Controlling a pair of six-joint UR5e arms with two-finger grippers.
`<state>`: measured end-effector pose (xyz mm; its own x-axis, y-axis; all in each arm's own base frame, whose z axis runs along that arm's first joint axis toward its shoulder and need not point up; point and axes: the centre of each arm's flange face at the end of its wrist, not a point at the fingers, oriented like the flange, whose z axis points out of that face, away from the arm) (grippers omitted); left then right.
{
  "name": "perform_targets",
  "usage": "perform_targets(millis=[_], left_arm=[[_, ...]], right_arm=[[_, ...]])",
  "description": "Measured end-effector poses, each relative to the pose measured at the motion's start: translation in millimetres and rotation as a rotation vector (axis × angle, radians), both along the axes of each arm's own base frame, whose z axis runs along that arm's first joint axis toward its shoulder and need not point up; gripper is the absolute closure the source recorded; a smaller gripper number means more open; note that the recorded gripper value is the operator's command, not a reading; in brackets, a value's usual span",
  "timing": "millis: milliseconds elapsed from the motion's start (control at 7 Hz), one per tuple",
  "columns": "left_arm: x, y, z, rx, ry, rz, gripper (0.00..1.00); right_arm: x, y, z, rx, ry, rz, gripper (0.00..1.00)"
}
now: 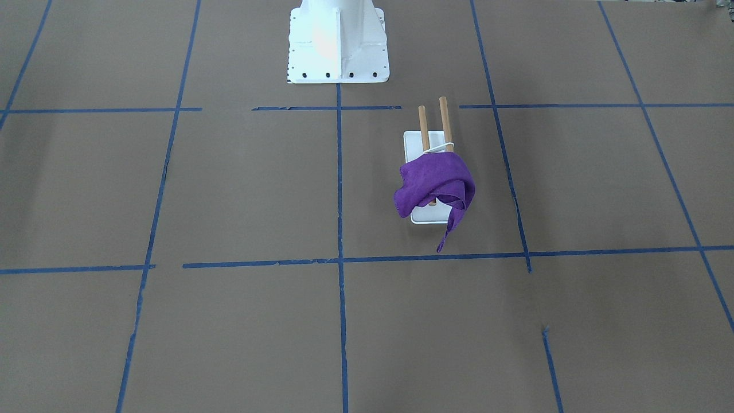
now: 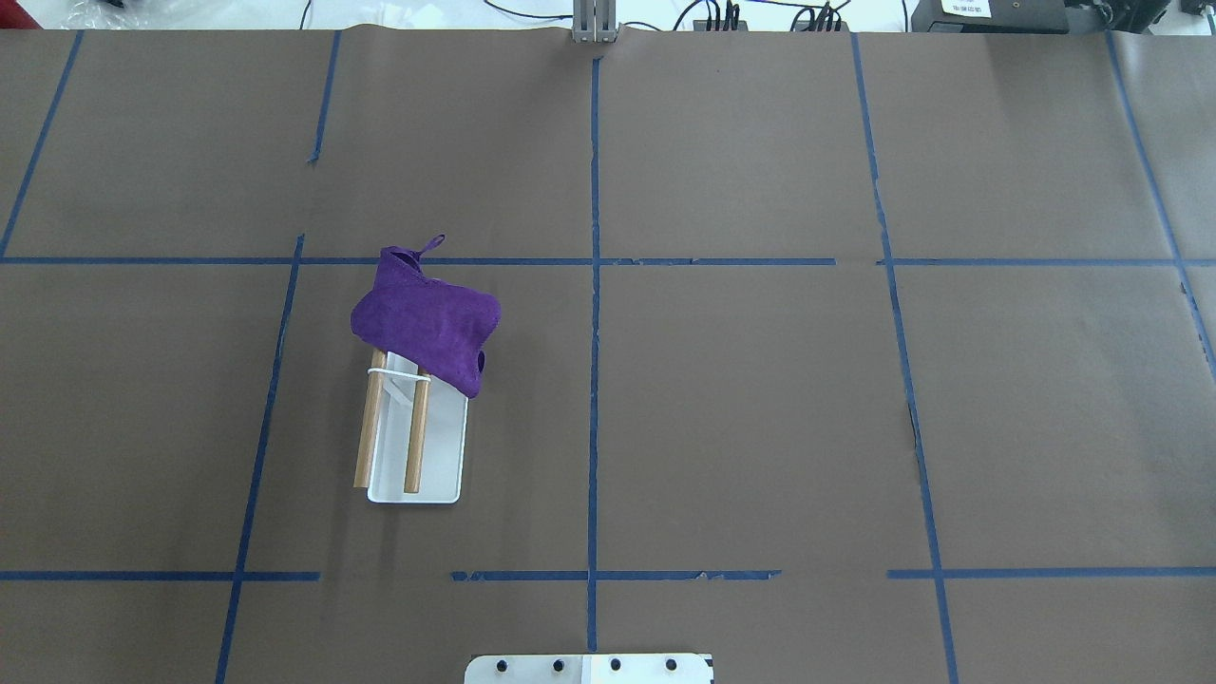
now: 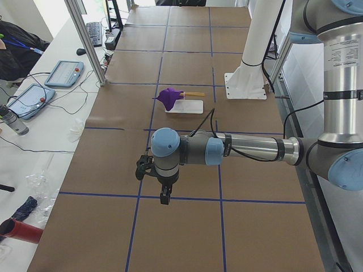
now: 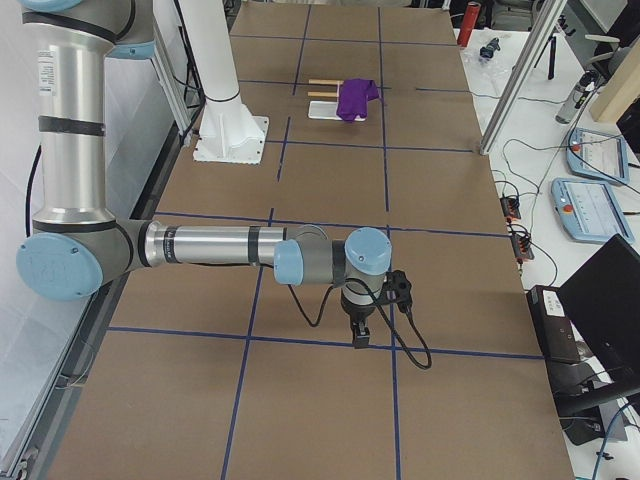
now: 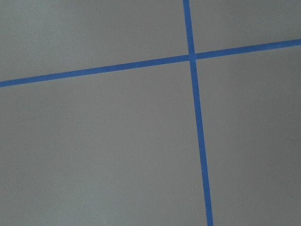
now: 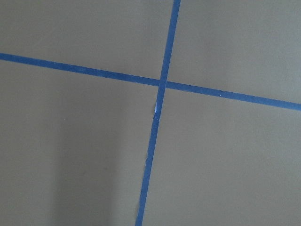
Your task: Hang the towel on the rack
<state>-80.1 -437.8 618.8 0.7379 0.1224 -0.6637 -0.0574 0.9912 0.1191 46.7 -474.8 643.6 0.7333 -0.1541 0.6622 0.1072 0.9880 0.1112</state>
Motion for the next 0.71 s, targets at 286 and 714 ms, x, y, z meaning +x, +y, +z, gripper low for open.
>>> perform_targets(millis=[286, 714], left_arm=[[-1.2, 0.1, -18.8, 0.035, 0.003, -0.004, 0.00], [-1.3, 3.1, -14.2, 0.024, 0.004, -0.004, 0.00]], right_arm=[[0.0, -0.3, -0.4, 0.001, 0.000, 0.000, 0.00], [0.0, 0.1, 0.1, 0.000, 0.000, -0.001, 0.00]])
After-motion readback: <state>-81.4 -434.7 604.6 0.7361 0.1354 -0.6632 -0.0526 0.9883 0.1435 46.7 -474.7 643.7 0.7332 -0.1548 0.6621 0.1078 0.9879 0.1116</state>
